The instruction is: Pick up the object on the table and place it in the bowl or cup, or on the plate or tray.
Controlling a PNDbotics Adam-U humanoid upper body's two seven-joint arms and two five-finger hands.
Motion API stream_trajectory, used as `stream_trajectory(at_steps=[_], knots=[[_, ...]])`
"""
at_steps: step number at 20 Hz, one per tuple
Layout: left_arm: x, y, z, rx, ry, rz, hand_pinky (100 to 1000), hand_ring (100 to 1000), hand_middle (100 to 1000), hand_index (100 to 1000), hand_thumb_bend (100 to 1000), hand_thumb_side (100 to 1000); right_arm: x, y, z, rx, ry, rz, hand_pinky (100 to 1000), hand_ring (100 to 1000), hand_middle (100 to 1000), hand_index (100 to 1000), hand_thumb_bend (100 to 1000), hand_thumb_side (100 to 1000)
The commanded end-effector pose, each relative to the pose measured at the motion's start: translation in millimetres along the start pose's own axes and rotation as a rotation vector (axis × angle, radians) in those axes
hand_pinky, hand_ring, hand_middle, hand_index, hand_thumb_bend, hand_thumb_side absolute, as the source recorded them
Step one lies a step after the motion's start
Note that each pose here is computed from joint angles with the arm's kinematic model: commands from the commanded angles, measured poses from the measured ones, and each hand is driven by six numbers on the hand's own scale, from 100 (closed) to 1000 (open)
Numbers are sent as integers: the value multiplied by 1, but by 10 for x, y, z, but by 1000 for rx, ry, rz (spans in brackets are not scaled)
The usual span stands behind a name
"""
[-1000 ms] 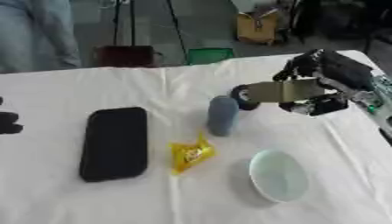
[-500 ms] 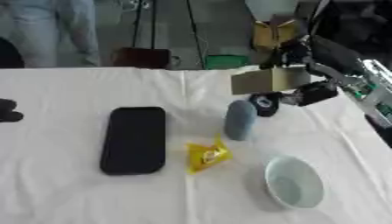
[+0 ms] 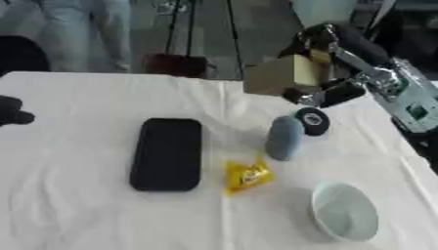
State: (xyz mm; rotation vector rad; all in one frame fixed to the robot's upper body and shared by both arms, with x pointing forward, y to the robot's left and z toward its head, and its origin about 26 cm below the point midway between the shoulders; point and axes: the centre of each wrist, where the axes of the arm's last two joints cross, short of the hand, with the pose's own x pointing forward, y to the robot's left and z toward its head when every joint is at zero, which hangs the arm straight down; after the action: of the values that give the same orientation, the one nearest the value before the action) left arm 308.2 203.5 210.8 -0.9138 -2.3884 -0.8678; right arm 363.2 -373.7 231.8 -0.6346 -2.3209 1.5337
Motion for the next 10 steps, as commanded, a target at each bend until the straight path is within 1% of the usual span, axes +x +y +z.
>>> stream_trajectory(at_steps=[1,5,10], knots=[[55,-16,-112,-38,-42,9,805,811,828,943,100,728,-26,-43,-43,17,4,-21,305,317,271,536,100,100],[42,-44,-172,-59,-60,35,805,809,827,944,100,726,-141,121,4,38,94,-132,291,297,254,537,100,100],[35,-61,-208,-74,-71,51,804,808,826,943,100,726,-215,235,33,65,163,-250,282,283,241,539,100,100]])
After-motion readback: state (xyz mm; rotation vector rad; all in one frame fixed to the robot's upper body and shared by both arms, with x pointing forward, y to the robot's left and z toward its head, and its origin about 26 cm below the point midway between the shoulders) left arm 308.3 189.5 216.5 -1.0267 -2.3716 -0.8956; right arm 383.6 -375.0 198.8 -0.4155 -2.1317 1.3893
